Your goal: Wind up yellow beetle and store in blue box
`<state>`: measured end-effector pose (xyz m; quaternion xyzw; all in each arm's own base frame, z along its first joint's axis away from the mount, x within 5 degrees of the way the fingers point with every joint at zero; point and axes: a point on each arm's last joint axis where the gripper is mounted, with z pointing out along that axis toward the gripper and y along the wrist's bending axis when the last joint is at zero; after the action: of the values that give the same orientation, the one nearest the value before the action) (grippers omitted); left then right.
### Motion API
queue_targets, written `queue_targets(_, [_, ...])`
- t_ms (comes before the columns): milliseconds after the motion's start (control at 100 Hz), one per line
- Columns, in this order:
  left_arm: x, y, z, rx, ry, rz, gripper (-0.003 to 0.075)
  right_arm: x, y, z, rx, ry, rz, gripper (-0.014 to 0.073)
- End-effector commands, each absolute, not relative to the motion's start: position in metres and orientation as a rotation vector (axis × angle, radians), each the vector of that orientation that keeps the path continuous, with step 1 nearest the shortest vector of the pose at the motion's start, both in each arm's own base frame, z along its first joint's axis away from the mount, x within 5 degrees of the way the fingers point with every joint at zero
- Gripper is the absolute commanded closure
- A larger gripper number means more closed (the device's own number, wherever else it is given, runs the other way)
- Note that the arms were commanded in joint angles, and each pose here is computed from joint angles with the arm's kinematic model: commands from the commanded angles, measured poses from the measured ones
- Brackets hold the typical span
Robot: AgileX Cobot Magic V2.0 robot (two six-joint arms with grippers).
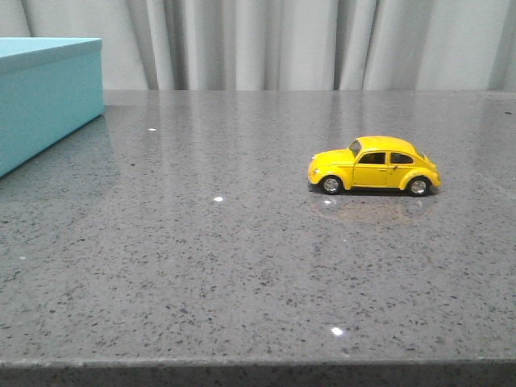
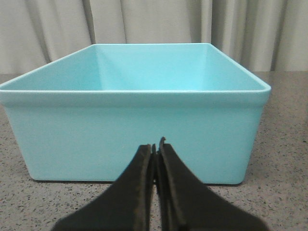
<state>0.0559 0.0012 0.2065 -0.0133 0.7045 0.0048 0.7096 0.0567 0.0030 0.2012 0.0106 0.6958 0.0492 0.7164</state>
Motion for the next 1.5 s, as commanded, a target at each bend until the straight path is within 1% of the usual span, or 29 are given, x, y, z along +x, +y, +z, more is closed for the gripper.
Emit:
queue_targets(0, [0.055, 0.001, 0.201, -0.041, 1.498, -0.004, 0.0741, 0.053, 0.003, 0.215, 0.01, 1.426, 0.096, 0.0662])
queue_targets(1070, [0.055, 0.001, 0.202, -0.042, 1.487, -0.004, 0.0741, 0.053, 0.003, 0.216, 0.01, 1.425, 0.096, 0.0662])
queue_targets(1390, [0.053, 0.003, 0.216, -0.05, 1.321, 0.008, 0.0741, 0.053, 0.003, 0.215, 0.01, 1.432, 0.095, 0.0662])
queue_targets(1490, [0.052, 0.003, 0.218, -0.05, 1.307, 0.009, 0.0741, 0.054, 0.003, 0.214, 0.011, 1.442, 0.095, 0.0662])
